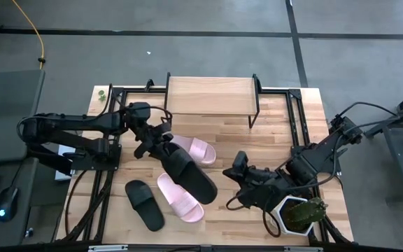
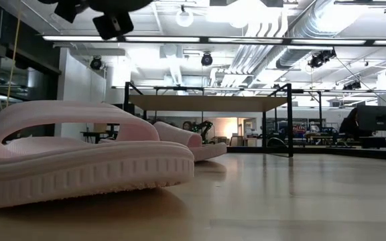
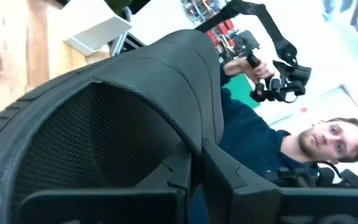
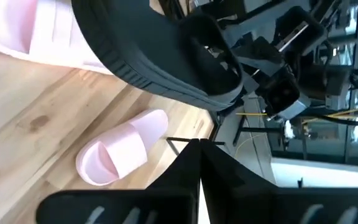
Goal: Pick and place slides into the shelf
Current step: Put the top black slipper on the shelf
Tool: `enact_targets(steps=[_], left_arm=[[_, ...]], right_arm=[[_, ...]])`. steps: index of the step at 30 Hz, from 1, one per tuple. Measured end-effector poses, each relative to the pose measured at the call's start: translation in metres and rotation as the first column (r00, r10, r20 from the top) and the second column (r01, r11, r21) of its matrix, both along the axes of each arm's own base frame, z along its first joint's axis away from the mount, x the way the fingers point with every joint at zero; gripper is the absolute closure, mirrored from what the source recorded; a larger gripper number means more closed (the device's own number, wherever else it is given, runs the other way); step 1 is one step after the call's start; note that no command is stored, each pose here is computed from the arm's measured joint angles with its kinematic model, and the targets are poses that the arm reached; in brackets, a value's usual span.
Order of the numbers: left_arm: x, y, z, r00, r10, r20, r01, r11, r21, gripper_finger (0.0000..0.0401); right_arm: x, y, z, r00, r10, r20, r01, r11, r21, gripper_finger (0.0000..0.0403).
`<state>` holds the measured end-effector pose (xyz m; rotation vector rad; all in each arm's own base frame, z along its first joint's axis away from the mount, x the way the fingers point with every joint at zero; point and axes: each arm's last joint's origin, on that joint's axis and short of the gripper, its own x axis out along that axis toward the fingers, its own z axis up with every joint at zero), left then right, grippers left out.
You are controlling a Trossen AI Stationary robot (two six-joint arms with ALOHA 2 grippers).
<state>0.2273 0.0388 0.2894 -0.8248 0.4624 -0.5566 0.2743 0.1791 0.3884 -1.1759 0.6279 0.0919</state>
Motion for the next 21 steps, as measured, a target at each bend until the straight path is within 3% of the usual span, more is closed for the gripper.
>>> enact_targets(steps=[5, 15, 21], left_arm=[[0.003, -0.011, 0.007, 0.999, -0.042, 0.022, 0.042, 0.999, 0.011, 0.0390], [0.005, -0.027, 0.010, 0.997, -0.070, 0.036, 0.069, 0.997, 0.033, 0.0386], [0.006, -0.026, 0.010, 0.997, -0.070, 0.044, 0.068, 0.997, 0.042, 0.0397]], right_arm=[[0.003, 0.003, 0.003, 0.998, 0.065, 0.014, -0.065, 0.998, 0.007, 0.0384], [0.010, 0.010, 0.008, 0.976, 0.212, 0.045, -0.215, 0.973, 0.085, 0.0243], [0.020, 0.015, -0.001, 0.966, 0.258, 0.022, -0.259, 0.965, 0.039, 0.0209]])
